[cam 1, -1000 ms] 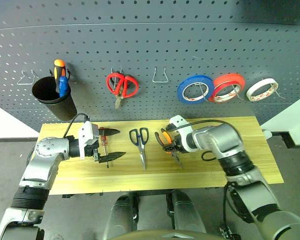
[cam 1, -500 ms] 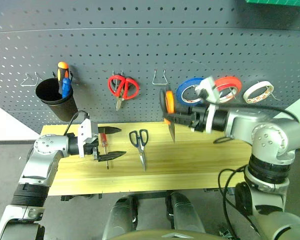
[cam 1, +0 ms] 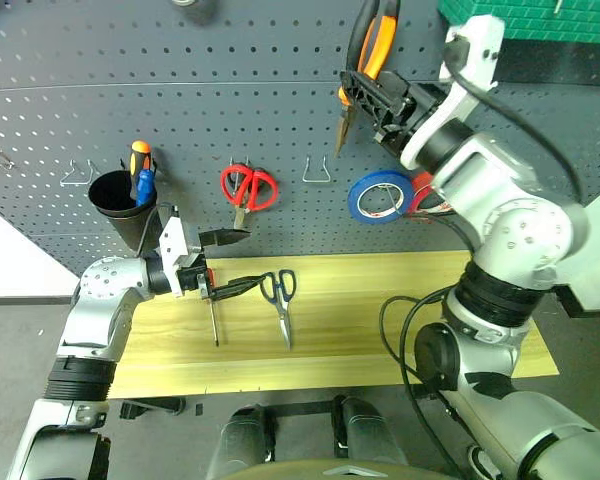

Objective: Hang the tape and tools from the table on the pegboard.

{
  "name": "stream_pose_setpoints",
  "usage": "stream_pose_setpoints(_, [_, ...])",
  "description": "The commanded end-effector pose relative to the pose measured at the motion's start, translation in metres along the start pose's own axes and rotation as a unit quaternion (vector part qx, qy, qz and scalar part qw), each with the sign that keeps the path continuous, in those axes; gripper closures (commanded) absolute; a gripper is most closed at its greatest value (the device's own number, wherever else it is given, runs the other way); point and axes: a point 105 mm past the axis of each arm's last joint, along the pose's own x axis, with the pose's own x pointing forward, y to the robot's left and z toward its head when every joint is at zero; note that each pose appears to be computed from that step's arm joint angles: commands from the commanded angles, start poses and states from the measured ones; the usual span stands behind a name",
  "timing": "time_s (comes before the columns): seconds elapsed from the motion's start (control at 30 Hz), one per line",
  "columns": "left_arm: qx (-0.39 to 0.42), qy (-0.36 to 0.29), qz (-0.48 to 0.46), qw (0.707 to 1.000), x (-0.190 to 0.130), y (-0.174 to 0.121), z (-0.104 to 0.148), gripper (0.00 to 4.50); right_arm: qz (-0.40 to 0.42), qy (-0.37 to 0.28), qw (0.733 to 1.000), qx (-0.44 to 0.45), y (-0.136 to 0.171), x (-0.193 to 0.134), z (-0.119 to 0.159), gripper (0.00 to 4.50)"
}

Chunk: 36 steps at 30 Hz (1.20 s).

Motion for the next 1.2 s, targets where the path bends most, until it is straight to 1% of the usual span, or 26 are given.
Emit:
stream_pose_setpoints(0.03, [0.033,-0.014,0.011,0.999,-0.004,0.007,0.017,0.0,-0.009,-0.045,0.999,-0.029,0.013,0.005,0.011,2.05])
stream_pose_setpoints(0.1, [0.034,-0.011,0.016,0.999,-0.005,0.008,0.017,0.0,-0.016,-0.053,0.997,-0.056,0.017,0.007,0.011,2.05])
stream_pose_setpoints(0.23, [0.032,-0.012,0.021,0.999,-0.004,0.007,0.015,0.0,-0.012,-0.053,0.996,-0.069,0.025,0.012,0.007,2.05])
stream_pose_setpoints(0.37, [0.036,-0.017,0.033,0.999,-0.002,0.008,0.016,0.0,-0.013,-0.054,0.993,-0.106,0.033,0.014,-0.004,2.05])
stream_pose_setpoints(0.57, [0.04,-0.018,0.041,0.998,0.001,0.011,0.018,0.0,-0.033,-0.069,0.985,-0.154,0.034,0.021,-0.014,2.05])
stream_pose_setpoints(0.67, [0.043,-0.017,0.043,0.998,0.002,0.011,0.019,0.0,-0.035,-0.075,0.985,-0.152,0.036,0.025,-0.019,2.05])
stream_pose_setpoints(0.97, [0.041,-0.019,0.049,0.998,0.003,0.011,0.021,0.0,-0.062,-0.064,0.985,-0.15,0.018,0.034,-0.041,2.05])
stream_pose_setpoints(1.2, [0.044,-0.018,0.057,0.997,0.003,0.012,0.025,0.0,-0.085,-0.039,0.988,-0.125,0.002,0.041,-0.067,2.05])
